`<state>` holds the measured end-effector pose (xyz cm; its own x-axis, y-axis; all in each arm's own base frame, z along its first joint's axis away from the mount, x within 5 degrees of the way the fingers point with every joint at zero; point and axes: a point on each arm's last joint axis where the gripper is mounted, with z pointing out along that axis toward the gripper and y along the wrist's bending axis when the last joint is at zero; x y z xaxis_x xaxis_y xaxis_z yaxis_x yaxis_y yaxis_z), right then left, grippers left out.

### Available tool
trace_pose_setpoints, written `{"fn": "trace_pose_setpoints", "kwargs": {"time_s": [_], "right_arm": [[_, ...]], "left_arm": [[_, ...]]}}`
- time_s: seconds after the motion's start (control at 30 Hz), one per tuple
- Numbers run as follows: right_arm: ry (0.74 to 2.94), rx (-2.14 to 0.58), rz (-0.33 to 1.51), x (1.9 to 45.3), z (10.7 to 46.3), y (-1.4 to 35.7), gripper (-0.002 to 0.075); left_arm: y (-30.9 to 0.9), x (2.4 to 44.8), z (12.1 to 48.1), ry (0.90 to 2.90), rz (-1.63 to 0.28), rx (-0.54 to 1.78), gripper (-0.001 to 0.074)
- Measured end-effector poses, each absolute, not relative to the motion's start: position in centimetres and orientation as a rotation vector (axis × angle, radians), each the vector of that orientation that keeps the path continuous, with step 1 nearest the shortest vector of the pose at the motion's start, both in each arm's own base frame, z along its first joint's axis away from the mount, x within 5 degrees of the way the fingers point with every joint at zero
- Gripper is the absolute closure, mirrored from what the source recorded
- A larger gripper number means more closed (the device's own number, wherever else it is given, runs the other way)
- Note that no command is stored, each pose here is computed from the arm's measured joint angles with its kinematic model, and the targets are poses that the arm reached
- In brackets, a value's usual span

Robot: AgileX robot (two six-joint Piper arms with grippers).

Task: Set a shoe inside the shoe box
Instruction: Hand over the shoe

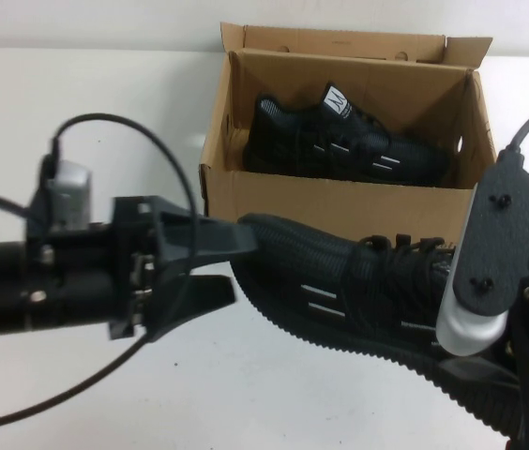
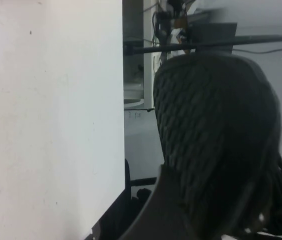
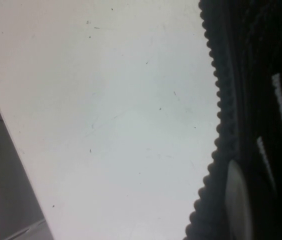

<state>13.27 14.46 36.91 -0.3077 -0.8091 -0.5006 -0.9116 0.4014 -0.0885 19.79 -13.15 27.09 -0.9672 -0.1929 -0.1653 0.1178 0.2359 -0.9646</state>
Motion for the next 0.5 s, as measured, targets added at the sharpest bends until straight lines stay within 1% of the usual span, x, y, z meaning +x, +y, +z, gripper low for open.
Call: {"fn": "trace_pose_setpoints", "kwargs": {"time_s": [0.27,0.3,0.33,0.37,0.4,0.43,0.47,0.5], "right_arm": [[2.206,-1.478,0.290,13.2,36.8,14.4,0.0733],[2.207,-1.479,0.290,13.2,36.8,14.4,0.0733],[2.206,-1.481,0.290,13.1,36.8,14.4,0.0733],[2.209,-1.483,0.290,13.1,36.8,14.4,0.0733],[2.212,-1.486,0.289,13.1,36.8,14.3,0.0733],[2.212,-1.486,0.292,13.0,36.8,14.3,0.0733],[2.210,-1.485,0.295,13.0,36.9,14.3,0.0733],[2.210,-1.484,0.297,13.0,36.9,14.3,0.0733]], "left_arm": [[-16.3,22.1,26.4,2.307,-1.799,-0.005,0.0209],[-16.6,22.4,26.4,2.309,-1.804,0.004,0.0220],[-17.0,22.7,26.4,2.310,-1.813,0.022,0.0255],[-17.2,22.9,26.4,2.311,-1.813,0.041,0.0328],[-17.4,23.3,26.4,2.313,-1.805,0.070,0.0439],[-17.7,23.5,26.3,2.312,-1.795,0.099,0.0533],[-17.8,23.8,26.2,2.317,-1.782,0.121,0.0576],[-18.0,23.9,26.3,2.317,-1.774,0.142,0.0602]]}}
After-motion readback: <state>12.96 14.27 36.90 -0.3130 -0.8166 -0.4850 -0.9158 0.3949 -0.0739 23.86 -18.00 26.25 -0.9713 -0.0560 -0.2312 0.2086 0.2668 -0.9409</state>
